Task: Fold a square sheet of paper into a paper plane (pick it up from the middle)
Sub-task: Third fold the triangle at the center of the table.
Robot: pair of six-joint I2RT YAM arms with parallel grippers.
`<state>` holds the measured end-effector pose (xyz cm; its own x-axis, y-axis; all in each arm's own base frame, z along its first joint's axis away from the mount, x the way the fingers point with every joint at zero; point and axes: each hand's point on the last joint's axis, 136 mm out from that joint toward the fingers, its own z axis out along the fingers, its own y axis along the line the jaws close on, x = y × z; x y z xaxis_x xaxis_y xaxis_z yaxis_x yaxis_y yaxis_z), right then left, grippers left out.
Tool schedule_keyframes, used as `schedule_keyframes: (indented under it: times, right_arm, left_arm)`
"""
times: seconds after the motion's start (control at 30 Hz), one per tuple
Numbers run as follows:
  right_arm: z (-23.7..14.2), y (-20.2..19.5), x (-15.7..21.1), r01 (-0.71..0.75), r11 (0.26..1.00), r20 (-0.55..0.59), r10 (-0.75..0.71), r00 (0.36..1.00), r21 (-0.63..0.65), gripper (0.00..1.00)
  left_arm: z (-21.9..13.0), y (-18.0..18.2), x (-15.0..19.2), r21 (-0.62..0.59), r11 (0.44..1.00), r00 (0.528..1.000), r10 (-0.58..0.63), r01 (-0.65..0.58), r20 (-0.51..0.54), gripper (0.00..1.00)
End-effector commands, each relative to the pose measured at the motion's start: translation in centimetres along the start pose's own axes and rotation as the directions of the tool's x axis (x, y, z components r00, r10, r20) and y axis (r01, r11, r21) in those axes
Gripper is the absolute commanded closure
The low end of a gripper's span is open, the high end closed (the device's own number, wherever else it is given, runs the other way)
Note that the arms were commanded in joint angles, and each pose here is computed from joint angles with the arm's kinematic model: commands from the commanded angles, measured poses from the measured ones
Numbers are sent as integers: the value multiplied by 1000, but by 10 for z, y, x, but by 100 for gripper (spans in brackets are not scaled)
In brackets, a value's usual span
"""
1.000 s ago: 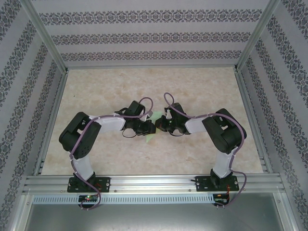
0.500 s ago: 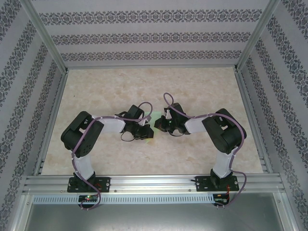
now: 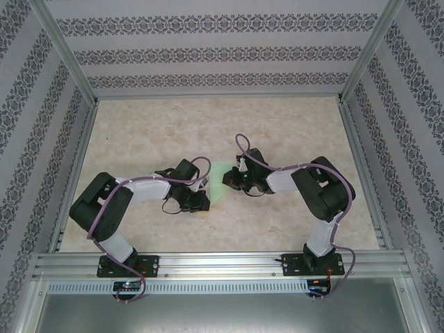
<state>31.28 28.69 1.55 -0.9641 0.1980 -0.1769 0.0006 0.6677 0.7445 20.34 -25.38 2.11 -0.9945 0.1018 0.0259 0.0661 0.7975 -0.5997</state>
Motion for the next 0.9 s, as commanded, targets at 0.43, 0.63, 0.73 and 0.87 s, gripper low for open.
schedule_keyframes:
  times: [0.43,0.63,0.73,0.87]
  right_arm:
    - [-38,31,-21,50,998,67,-52,996,23,85]
    - [-64,7,-21,39,987,119,-59,991,157,80]
    - [-68,-4,-14,17,986,119,-38,992,166,74]
    - [-64,-12,-8,3,986,100,-20,995,166,71]
  left_arm:
    - [-32,-52,-94,3,998,964,60,-63,258,84]
    - [-14,-36,-97,-36,999,970,49,-42,238,85]
    - [-7,-29,-95,-55,998,974,47,-36,220,85]
    - [1,-16,-93,-89,996,979,34,-16,203,85]
